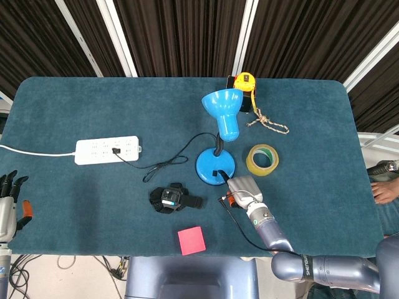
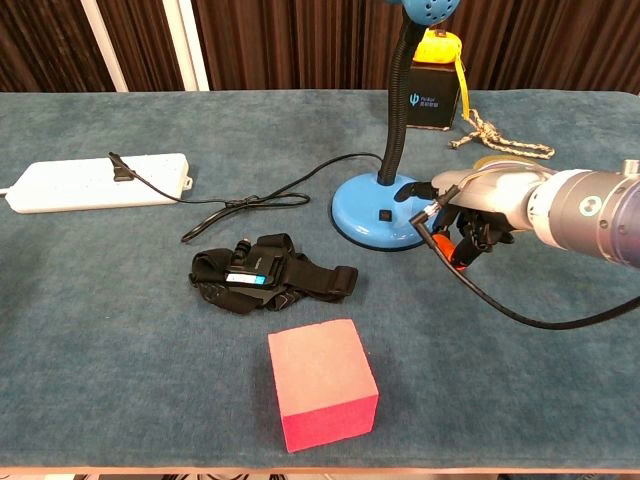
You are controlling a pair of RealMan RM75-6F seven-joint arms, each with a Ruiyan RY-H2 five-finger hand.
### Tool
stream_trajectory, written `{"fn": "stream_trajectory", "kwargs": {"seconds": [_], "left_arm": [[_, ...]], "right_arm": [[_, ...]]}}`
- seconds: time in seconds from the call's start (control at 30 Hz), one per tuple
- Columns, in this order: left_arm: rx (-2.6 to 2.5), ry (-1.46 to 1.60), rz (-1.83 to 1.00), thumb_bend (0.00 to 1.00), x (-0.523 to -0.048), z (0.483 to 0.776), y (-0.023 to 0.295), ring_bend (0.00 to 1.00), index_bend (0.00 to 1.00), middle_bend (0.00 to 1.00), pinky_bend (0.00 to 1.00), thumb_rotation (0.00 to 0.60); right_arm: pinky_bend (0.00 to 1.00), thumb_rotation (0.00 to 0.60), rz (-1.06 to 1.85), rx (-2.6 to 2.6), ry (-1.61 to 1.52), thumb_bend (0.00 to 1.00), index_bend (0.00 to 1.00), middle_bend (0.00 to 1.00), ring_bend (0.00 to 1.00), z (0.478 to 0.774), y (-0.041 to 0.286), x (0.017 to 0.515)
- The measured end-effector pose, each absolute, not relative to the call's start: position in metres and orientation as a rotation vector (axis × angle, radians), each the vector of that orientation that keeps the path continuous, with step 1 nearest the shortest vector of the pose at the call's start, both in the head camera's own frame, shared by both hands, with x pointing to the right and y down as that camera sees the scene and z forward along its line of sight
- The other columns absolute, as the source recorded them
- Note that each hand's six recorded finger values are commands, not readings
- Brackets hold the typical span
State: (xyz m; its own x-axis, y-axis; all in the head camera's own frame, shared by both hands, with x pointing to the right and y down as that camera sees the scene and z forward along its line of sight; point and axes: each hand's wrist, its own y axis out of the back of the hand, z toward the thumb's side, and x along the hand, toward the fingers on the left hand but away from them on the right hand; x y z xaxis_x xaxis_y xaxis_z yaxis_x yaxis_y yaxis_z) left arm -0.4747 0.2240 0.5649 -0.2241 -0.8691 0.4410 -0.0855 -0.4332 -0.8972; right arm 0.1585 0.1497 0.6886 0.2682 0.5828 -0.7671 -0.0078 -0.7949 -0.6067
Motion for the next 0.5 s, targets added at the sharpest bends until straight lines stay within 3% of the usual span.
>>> {"fn": "stream_trajectory", "kwargs": {"seconds": [0.5], "left_arm": [[-1.443,1.164,-1.719,0.64,-0.475,0.565,0.224,0.0,0.16,0.03,0.0,0.6]], "right_arm": [[0.9,0.6,1.572,-2.048,-0.479,0.7,0.0,0.62,0.76,0.697,0.15,0.144]]}}
